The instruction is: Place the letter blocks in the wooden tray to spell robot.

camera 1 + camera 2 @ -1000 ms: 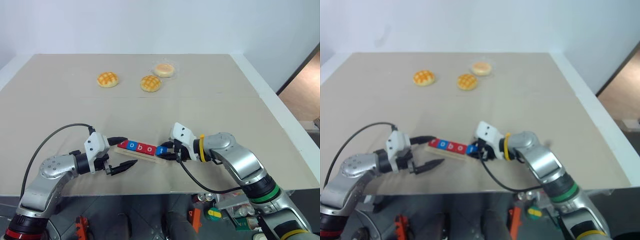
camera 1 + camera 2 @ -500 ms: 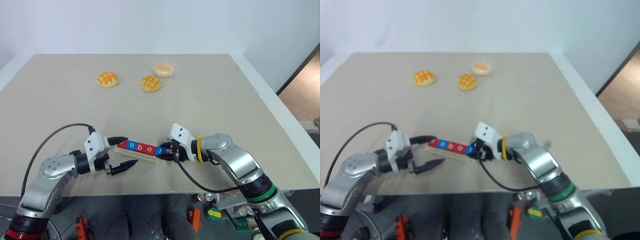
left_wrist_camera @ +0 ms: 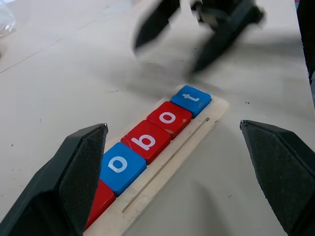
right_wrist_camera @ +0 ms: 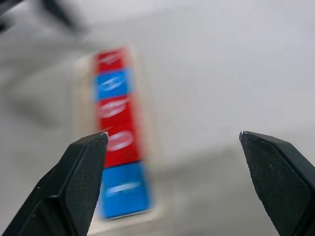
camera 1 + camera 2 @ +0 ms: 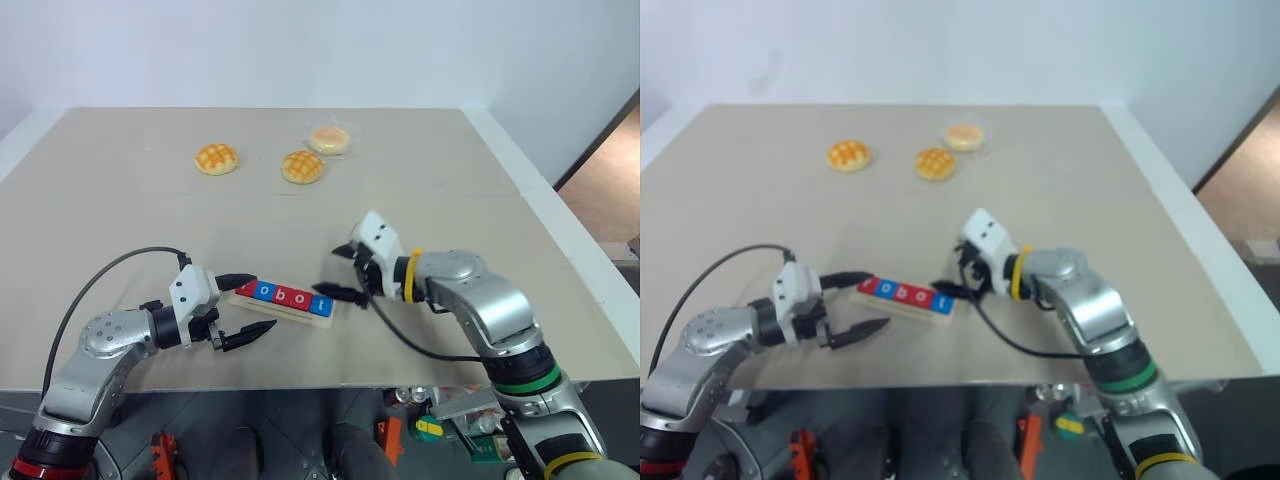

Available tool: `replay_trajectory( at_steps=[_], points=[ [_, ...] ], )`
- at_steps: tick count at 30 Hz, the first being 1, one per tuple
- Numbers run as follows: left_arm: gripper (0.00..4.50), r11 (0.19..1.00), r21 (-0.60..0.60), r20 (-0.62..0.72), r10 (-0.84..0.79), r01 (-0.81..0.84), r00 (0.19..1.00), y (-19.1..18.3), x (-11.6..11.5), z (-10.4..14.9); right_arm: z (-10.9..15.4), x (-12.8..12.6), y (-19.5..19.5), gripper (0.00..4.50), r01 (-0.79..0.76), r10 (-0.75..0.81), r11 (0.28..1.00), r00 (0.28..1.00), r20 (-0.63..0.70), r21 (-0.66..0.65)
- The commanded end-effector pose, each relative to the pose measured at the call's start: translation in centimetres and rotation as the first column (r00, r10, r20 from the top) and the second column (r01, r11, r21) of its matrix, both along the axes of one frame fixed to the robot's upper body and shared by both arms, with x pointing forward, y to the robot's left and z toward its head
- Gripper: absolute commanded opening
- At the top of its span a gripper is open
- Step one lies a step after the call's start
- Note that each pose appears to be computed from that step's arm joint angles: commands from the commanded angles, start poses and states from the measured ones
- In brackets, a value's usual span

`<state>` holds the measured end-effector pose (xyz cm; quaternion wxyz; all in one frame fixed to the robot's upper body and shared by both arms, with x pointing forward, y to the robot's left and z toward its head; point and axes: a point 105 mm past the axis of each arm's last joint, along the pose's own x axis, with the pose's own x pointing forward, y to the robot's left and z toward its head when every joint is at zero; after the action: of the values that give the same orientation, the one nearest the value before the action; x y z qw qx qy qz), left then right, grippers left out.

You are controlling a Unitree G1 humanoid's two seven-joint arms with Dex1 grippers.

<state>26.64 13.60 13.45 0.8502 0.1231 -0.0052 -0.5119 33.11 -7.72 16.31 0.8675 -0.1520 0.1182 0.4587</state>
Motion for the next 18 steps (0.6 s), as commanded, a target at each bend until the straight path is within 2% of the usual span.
replay_trajectory(
  at_steps=[1,4,7,9,11,13,15,18],
  points=[
    [4.50,1.000,-0.026,0.041,0.009,-0.008,0.999,0.4,-0.4,1.3,0.0,0.6,-2.4,3.52,0.135,-0.136,0.989,0.991,0.004,0.065],
    [4.50,0.992,-0.066,0.033,0.105,-0.103,0.994,1.5,0.5,1.7,-1.1,0.5,-4.1,2.49,0.215,-0.214,0.973,0.977,-0.015,0.089],
    [4.50,0.975,-0.069,0.058,0.215,-0.211,0.975,2.9,1.7,2.0,-1.1,0.9,-5.7,1.53,0.296,-0.299,0.948,0.954,0.011,0.121],
    [4.50,0.936,-0.088,0.064,0.347,-0.341,0.936,4.7,3.2,2.4,-0.5,1.2,-6.9,0.79,0.336,-0.346,0.926,0.938,0.029,0.170],
    [4.50,0.896,-0.105,0.074,0.440,-0.432,0.895,6.3,4.1,2.8,0.1,1.2,-7.9,0.79,0.340,-0.357,0.917,0.933,0.045,0.209],
    [4.50,0.880,-0.102,0.084,0.473,-0.464,0.877,7.0,4.4,2.9,0.5,0.9,-8.4,1.22,0.321,-0.339,0.917,0.940,0.037,0.237],
    [4.50,0.861,-0.099,0.094,0.506,-0.498,0.857,8.0,4.6,2.9,0.8,0.6,-9.0,1.82,0.283,-0.306,0.933,0.949,0.075,0.224],
    [4.50,0.844,-0.094,0.082,0.535,-0.528,0.841,9.3,4.4,2.6,0.9,-0.6,-8.6,2.97,0.157,-0.177,0.964,0.981,0.076,0.215]
  ],
)
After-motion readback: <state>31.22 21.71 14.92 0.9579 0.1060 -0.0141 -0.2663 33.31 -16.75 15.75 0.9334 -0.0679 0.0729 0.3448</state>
